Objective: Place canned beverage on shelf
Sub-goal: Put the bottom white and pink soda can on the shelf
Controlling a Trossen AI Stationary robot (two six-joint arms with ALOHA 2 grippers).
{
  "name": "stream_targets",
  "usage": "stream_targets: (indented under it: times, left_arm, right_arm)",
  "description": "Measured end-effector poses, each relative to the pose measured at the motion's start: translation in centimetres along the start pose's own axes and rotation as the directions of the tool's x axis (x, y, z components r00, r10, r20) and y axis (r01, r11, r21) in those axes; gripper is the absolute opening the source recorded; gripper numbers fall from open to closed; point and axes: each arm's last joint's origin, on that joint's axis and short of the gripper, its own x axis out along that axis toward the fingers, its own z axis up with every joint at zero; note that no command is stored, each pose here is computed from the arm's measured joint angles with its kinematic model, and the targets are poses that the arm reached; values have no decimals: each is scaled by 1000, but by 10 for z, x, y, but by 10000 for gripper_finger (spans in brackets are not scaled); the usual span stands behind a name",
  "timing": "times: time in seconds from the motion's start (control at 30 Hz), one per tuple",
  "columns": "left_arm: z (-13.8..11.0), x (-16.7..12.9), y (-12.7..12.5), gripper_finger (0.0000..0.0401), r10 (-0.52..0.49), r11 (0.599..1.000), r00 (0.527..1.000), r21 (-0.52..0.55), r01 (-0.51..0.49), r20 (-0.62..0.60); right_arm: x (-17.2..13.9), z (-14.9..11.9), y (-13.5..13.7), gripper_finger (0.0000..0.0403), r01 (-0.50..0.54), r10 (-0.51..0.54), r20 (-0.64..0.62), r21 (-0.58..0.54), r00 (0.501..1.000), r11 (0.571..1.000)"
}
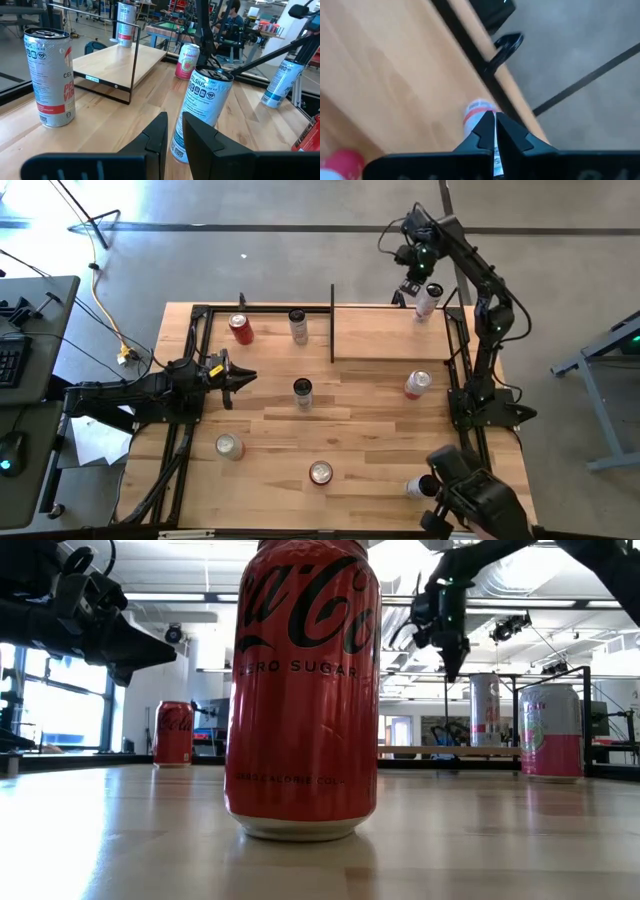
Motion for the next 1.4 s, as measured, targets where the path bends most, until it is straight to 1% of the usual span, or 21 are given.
stream_targets:
  times: [0.1,0.2,0.5,0.63,0.83,1.07,1.2,1.3,1.4]
  left_arm:
    - [0,0,0,49,0,1000,1000,4,0,0]
    - [0,0,0,49,0,1000,1000,8,0,0]
    - [0,0,0,49,0,1000,1000,9,0,0]
    - [0,0,0,49,0,1000,1000,9,0,1]
    - [0,0,0,49,0,1000,1000,9,0,1]
    - [0,0,0,49,0,1000,1000,9,0,1]
    - [0,0,0,49,0,1000,1000,9,0,1]
    - [0,0,0,49,0,1000,1000,9,0,1]
    - [0,0,0,49,0,1000,1000,9,0,1]
  right_arm:
    - [3,-3,0,0,36,-36,-52,1,998,999]
    - [4,-4,-1,0,72,-71,-75,9,995,997]
    - [3,-10,-2,0,151,-133,-161,102,978,983]
    - [3,-10,-4,0,187,-162,-176,138,971,973]
    - [3,-14,-11,0,235,-191,-199,225,961,946]
    - [4,-22,-23,0,254,-190,-213,334,959,908]
    - [4,-24,-25,0,273,-205,-224,337,953,901]
    - [2,-25,-26,0,314,-244,-246,305,938,899]
    - [-4,-25,-22,0,325,-263,-236,282,936,903]
